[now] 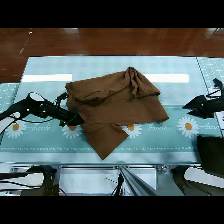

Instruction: Fold the shirts.

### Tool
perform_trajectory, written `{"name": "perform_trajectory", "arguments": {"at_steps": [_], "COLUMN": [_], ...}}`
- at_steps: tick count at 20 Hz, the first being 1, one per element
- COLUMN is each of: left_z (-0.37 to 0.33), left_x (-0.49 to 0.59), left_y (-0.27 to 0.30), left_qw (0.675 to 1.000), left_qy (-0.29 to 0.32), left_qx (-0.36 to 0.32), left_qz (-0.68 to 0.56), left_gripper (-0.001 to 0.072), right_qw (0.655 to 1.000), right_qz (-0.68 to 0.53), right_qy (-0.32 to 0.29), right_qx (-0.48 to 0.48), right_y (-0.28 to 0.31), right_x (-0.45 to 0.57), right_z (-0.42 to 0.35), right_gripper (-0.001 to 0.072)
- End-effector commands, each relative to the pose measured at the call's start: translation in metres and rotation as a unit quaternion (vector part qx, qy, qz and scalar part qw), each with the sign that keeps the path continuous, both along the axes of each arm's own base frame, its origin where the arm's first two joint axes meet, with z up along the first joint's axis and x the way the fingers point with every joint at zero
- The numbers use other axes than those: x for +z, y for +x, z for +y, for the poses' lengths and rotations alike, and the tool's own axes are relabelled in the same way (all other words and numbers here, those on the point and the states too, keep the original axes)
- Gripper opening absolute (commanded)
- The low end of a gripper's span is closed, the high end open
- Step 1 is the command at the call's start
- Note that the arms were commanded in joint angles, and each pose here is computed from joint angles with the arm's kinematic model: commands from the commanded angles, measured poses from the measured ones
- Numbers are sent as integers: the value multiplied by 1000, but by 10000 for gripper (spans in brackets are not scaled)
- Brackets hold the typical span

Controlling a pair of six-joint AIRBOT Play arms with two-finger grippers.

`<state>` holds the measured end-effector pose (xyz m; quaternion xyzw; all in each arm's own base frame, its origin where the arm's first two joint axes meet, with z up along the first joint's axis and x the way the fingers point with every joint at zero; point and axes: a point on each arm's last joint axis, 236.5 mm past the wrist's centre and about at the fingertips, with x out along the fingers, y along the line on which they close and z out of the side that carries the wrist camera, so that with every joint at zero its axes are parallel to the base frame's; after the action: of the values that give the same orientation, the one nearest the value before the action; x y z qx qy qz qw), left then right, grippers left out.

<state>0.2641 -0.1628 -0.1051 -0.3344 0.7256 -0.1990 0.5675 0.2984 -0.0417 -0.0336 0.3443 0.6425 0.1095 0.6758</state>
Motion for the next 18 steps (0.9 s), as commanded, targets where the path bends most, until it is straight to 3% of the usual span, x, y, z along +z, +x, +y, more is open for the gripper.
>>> {"name": "perform_trajectory", "arguments": {"at_steps": [1, 2, 9, 13, 15, 16, 17, 18], "left_z": [-7, -7, -8, -2, 7, 12, 18, 23], "left_x": [-8, -7, 9, 29, 41, 50, 62, 78], "left_y": [-2, -2, -6, 6, 16, 23, 32, 41], "left_qw": [1000, 1000, 999, 998, 997, 996, 994, 991], "left_qy": [-12, -14, -31, -29, -26, -25, -25, -25], "left_qx": [9, 7, -20, -15, -1, 7, 13, 17], "left_qz": [21, 21, -1, -49, -73, -89, -108, -131], "left_gripper": [79, 21, 20, 20, 20, 20, 20, 20], "right_qw": [1000, 999, 994, 991, 991, 991, 992, 992], "right_qz": [9, 8, -40, -51, -48, -45, -41, -38], "right_qy": [19, 15, -37, -49, -48, -43, -37, -31], "right_qx": [20, 32, 92, 109, 115, 114, 117, 120], "right_y": [-11, -12, 15, 22, 21, 20, 17, 14], "right_x": [-17, -22, -40, -42, -42, -41, -39, -35], "right_z": [23, 32, 77, 98, 104, 106, 107, 106], "right_gripper": [555, 556, 555, 506, 271, 103, 27, 26]}}
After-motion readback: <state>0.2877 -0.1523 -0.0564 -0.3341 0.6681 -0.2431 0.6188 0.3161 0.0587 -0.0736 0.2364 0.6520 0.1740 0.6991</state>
